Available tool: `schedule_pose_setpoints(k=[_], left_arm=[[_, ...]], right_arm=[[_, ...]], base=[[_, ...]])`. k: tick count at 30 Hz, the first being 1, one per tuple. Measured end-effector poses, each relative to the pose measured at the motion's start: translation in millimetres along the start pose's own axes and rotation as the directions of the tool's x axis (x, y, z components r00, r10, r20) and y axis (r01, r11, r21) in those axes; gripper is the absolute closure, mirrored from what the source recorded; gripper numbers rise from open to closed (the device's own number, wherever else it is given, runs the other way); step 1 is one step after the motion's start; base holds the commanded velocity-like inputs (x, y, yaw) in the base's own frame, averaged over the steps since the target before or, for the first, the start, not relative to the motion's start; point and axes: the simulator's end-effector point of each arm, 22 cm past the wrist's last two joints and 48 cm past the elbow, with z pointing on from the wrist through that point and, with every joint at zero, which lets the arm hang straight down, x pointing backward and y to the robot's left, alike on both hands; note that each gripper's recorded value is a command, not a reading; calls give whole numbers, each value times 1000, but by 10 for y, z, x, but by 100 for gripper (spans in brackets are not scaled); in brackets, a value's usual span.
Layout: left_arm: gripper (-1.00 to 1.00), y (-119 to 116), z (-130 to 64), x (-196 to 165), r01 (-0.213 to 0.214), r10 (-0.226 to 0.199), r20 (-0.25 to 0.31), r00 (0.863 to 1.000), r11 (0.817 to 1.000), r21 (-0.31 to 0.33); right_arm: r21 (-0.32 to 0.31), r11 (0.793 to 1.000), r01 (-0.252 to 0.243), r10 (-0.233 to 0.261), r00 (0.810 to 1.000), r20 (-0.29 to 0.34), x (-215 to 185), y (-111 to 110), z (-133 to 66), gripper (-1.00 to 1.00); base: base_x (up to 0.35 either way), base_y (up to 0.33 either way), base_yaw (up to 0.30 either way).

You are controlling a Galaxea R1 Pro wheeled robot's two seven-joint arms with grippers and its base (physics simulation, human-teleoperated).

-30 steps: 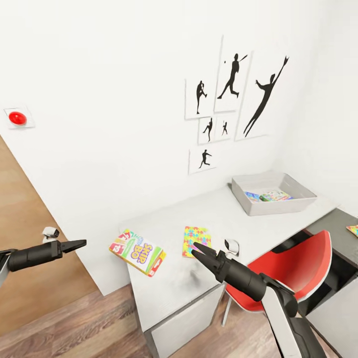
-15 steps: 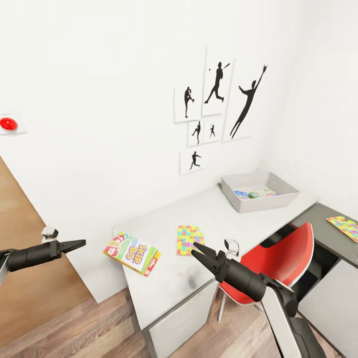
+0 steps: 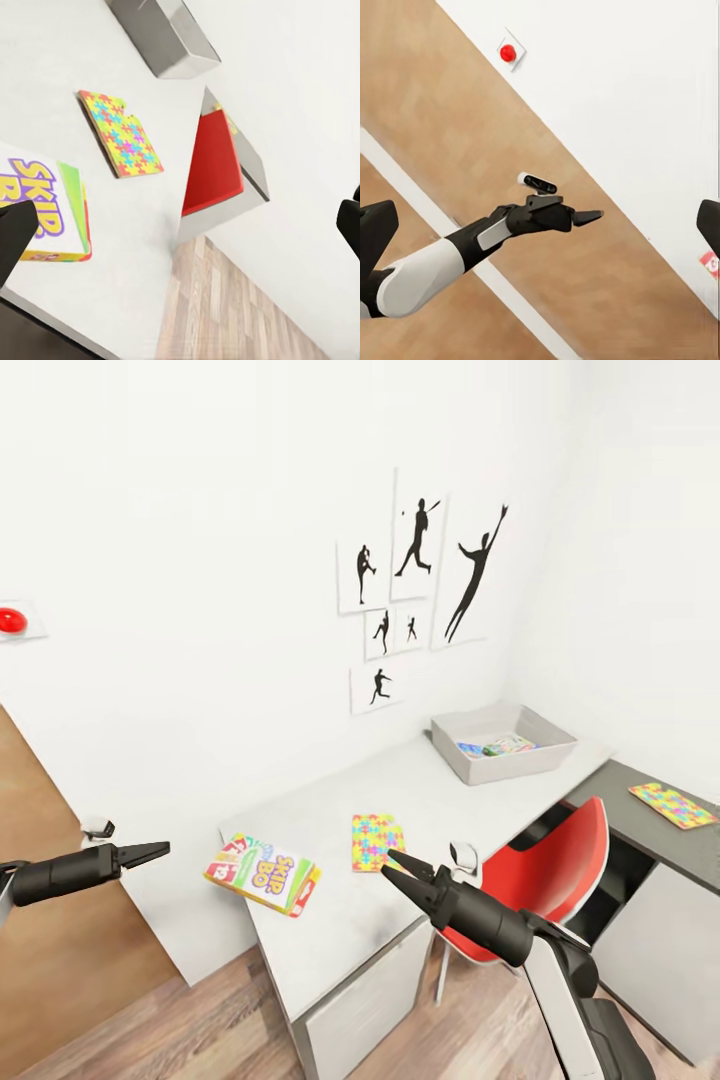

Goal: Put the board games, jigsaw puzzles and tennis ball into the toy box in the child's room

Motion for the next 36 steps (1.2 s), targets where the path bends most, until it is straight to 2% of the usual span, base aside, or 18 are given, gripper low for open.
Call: schedule_pose_setpoints(k=[17, 28, 36], left_arm=[[-100, -23, -9, -14, -4, 4, 2, 1000, 1000, 1], [-100, -92, -39, -62, -18, 18, 10, 1000, 1000, 5], [-100, -148, -61, -98, -29, 29, 16, 999, 1000, 8]], right_arm=[[3, 1000, 27, -27, 1000, 7, -24, 10, 4, -100], [-7, 999, 43, -43, 999, 11, -62, 84, 12, -100], [-13, 998, 54, -54, 998, 13, -88, 137, 16, -100]], base=[[121, 30, -9], [15, 11, 0], [1, 153, -1]])
